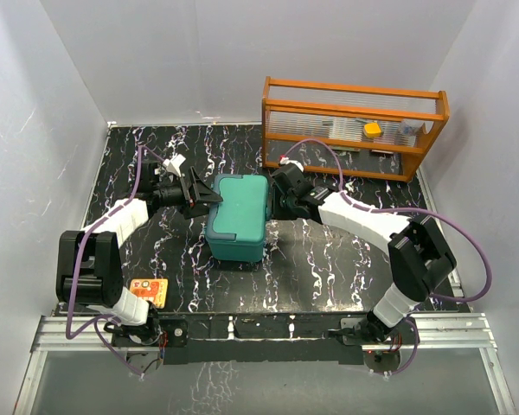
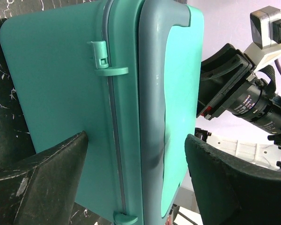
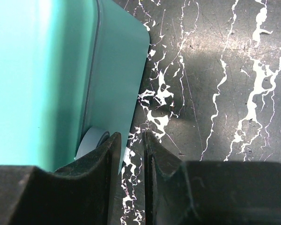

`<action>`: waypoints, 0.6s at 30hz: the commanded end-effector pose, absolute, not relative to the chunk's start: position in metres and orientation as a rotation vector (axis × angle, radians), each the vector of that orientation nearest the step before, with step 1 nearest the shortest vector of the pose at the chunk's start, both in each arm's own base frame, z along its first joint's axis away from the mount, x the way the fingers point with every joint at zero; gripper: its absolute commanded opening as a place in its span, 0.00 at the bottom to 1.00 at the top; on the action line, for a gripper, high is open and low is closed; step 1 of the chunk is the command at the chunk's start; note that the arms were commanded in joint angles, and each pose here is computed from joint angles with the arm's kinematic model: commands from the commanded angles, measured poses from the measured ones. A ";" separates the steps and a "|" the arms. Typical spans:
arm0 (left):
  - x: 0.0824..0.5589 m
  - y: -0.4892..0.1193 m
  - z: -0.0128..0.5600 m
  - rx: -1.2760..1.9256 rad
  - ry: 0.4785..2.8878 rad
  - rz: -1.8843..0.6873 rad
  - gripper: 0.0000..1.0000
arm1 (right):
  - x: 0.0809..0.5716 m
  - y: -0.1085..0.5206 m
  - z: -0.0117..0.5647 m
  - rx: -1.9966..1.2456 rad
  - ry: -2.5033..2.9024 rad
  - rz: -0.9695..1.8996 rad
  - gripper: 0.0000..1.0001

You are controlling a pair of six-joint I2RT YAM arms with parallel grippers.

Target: Organize the medicine kit

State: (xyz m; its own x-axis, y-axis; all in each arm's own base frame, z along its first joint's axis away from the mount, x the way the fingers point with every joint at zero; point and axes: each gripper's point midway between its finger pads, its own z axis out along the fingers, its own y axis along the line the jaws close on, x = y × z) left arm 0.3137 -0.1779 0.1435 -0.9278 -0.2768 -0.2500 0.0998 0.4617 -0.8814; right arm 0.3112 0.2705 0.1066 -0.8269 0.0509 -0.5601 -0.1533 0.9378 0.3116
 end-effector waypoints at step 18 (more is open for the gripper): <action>0.338 -0.142 0.179 -0.097 2.385 -0.924 0.88 | 0.318 0.199 0.151 0.220 2.189 0.366 0.28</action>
